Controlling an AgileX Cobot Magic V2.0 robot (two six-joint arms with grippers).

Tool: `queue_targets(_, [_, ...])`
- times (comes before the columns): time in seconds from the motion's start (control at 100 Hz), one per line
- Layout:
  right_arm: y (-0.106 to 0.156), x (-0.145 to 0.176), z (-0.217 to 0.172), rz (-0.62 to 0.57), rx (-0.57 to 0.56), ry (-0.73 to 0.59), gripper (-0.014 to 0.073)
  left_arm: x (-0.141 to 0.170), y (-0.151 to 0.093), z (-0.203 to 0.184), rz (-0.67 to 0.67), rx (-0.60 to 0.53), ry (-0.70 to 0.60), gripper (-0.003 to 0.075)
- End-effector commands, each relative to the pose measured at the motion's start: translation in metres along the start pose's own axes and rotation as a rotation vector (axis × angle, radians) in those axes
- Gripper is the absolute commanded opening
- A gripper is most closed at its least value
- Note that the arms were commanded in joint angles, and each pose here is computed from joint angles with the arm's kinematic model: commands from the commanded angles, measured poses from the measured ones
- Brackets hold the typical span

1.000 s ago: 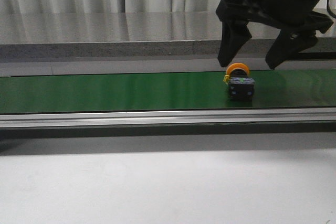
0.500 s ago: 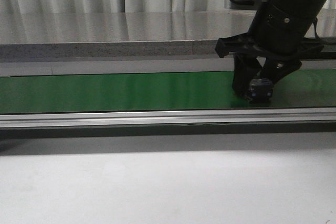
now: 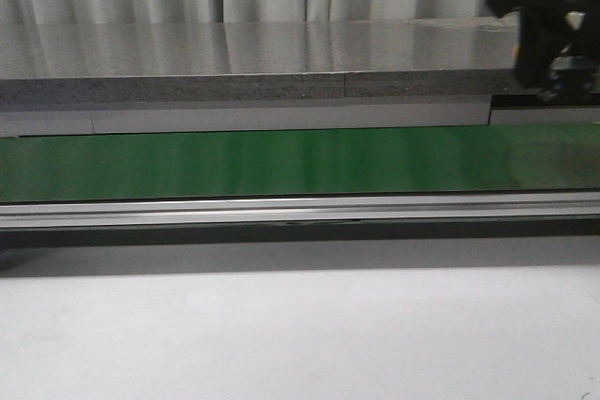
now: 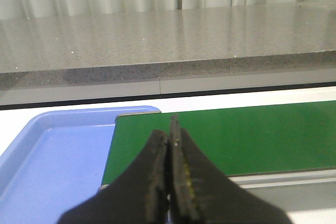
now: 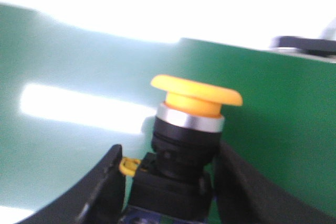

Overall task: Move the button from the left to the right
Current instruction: 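Lift the button and carry it over the green bin with the right gripper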

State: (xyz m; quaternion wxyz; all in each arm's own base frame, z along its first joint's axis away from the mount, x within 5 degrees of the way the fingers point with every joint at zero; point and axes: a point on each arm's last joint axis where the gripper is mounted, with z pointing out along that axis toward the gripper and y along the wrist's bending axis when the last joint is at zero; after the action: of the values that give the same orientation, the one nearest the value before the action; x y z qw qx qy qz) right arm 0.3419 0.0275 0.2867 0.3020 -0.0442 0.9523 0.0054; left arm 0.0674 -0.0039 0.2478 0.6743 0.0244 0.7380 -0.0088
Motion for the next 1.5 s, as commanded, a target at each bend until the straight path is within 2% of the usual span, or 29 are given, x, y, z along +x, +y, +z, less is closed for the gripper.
queue_targets(0.0, [-0.037,-0.012,-0.036,0.040,0.095,-0.131,-0.0010,-0.017,0.001,-0.002,-0.016,-0.012,-0.108,-0.0020])
queue_targets(0.11, [-0.079,-0.007,-0.040,0.108,0.196,-0.137,-0.0010,-0.017,0.001,-0.002,-0.016,-0.012,-0.108,-0.0021])
queue_targets(0.25, [-0.121,0.002,-0.041,0.160,0.293,-0.126,-0.0012,-0.017,0.001,-0.002,-0.016,-0.012,-0.108,-0.0020])
queue_targets(0.42, [-0.155,0.013,-0.031,0.121,0.353,-0.091,-0.0017,-0.017,0.001,-0.002,-0.016,-0.012,-0.108,-0.0020])
queue_targets(0.56, [-0.177,0.022,-0.014,0.158,0.374,-0.062,-0.0017,-0.017,0.001,-0.002,-0.016,-0.012,-0.108,-0.0020])
queue_targets(0.69, [-0.185,0.027,0.008,0.164,0.368,-0.029,-0.0017,-0.017,0.001,-0.002,-0.016,-0.012,-0.108,-0.0021])
queue_targets(0.88, [-0.191,0.035,0.039,0.059,0.347,0.028,-0.0015,-0.017,0.001,-0.002,-0.016,-0.012,-0.108,-0.0021])
queue_targets(1.09, [-0.194,0.039,0.057,0.022,0.335,0.044,-0.0015,-0.017,0.001,-0.002,-0.016,-0.012,-0.108,-0.0020])
queue_targets(1.49, [-0.194,0.038,0.070,0.108,0.302,-0.008,-0.0014,-0.017,0.001,-0.002,-0.016,-0.012,-0.108,-0.0021])
